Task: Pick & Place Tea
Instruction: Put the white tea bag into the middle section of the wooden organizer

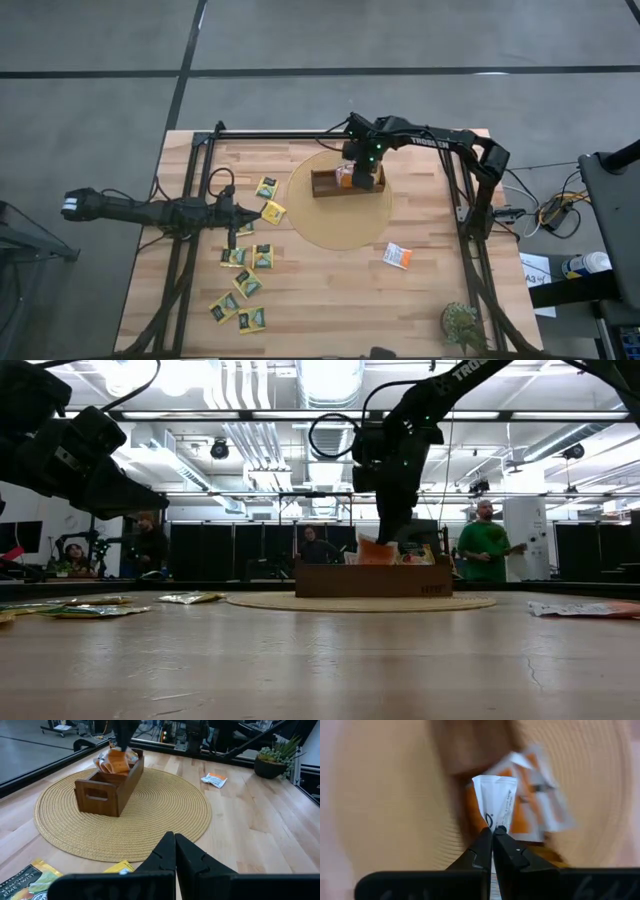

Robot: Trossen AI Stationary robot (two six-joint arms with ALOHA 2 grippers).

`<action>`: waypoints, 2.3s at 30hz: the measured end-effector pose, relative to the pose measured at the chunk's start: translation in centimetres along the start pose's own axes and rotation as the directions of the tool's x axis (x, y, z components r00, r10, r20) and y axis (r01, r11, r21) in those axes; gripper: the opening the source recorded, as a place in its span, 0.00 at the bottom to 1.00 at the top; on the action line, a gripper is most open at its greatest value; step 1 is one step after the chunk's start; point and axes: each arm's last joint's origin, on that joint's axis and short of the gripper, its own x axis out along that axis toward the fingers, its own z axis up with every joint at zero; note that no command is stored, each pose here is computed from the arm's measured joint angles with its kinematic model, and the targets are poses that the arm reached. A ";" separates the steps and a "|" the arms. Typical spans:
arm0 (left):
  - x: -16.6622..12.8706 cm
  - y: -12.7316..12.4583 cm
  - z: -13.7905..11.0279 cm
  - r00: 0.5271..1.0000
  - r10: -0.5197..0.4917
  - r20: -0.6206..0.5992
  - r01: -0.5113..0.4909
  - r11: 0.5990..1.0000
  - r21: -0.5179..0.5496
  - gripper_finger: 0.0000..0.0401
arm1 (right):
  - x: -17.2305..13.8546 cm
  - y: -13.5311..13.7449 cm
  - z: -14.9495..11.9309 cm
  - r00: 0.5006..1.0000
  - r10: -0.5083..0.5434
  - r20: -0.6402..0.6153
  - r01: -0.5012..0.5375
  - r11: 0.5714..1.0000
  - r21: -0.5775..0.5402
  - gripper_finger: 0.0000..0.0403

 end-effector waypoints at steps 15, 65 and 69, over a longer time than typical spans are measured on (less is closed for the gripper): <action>0.0 0.0 0.0 1.000 0.000 0.000 0.000 1.000 0.000 0.00 | 0.1 0.8 0.5 0.997 0.060 0.046 -0.056 0.996 -0.074 0.02; 0.0 0.0 0.0 1.000 0.000 0.000 0.000 1.000 0.000 0.00 | 0.2 0.8 0.7 0.993 -0.116 0.020 0.117 0.993 -0.028 0.41; 0.0 0.0 0.0 1.000 0.000 0.000 0.000 1.000 0.000 0.00 | 0.3 1.0 1.3 0.987 -0.140 0.078 0.141 0.990 -0.012 0.40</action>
